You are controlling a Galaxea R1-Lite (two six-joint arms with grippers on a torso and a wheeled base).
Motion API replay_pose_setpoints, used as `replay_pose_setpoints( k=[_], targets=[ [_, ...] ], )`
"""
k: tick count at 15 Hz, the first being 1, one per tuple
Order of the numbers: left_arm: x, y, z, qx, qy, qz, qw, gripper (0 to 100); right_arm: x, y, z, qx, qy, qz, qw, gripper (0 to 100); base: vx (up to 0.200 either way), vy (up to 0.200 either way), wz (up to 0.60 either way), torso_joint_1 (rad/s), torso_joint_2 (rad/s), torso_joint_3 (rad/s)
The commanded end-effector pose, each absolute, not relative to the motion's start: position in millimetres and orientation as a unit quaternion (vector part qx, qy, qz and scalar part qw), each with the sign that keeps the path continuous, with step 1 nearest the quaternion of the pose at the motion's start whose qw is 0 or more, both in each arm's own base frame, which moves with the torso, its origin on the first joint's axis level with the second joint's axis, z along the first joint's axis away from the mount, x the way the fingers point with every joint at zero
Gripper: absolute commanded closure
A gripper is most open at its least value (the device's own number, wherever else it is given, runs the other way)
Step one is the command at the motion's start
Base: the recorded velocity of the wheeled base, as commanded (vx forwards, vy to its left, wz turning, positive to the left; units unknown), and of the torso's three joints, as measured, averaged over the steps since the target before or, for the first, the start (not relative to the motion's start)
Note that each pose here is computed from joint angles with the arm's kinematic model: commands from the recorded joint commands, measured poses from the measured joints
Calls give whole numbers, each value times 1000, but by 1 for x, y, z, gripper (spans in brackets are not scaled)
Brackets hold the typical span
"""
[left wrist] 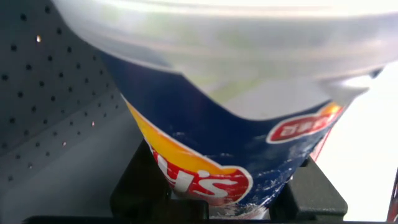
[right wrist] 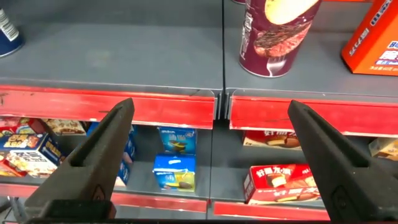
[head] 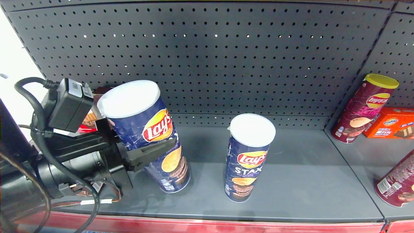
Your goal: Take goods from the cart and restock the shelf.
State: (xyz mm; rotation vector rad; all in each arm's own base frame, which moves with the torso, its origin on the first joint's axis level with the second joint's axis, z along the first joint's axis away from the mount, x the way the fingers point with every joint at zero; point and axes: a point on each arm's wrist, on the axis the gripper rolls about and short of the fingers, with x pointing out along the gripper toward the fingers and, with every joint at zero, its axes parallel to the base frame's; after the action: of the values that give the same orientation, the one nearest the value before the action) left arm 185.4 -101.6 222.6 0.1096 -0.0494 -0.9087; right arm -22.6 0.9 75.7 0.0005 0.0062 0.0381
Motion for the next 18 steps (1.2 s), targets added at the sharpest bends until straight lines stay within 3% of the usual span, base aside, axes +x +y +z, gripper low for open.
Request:
replay_pose_setpoints(
  k=[1, 6, 7, 8, 9, 11, 14, 18],
  targets=[
    [201, -108, 236, 54, -28, -436, 898, 100, -23, 1, 76, 0, 2, 19, 1000, 0, 0, 0, 0, 0, 0, 0],
    [246, -134, 255, 64, -20, -455, 888, 100, -23, 1, 76, 0, 2, 19, 1000, 0, 0, 0, 0, 0, 0, 0],
    [261, -136, 258, 97, -30, -451, 887, 100, -23, 1, 76, 0, 2, 19, 1000, 0, 0, 0, 0, 0, 0, 0],
    [282, -128, 249, 141, -6, -438, 888, 100, -23, 1, 76, 0, 2, 19, 1000, 0, 0, 0, 0, 0, 0, 0],
    [287, -128, 246, 150, 8, -451, 880, 100, -23, 1, 76, 0, 2, 19, 1000, 0, 0, 0, 0, 0, 0, 0],
    [298, -131, 247, 140, 16, -482, 865, 100, -23, 1, 76, 0, 2, 19, 1000, 0, 0, 0, 0, 0, 0, 0],
    [313, -139, 255, 101, 26, -485, 868, 100, -23, 1, 76, 1, 2, 19, 1000, 0, 0, 0, 0, 0, 0, 0],
    [320, -151, 245, 86, 45, -497, 863, 100, -23, 1, 76, 1, 2, 19, 1000, 0, 0, 0, 0, 0, 0, 0]
  ],
)
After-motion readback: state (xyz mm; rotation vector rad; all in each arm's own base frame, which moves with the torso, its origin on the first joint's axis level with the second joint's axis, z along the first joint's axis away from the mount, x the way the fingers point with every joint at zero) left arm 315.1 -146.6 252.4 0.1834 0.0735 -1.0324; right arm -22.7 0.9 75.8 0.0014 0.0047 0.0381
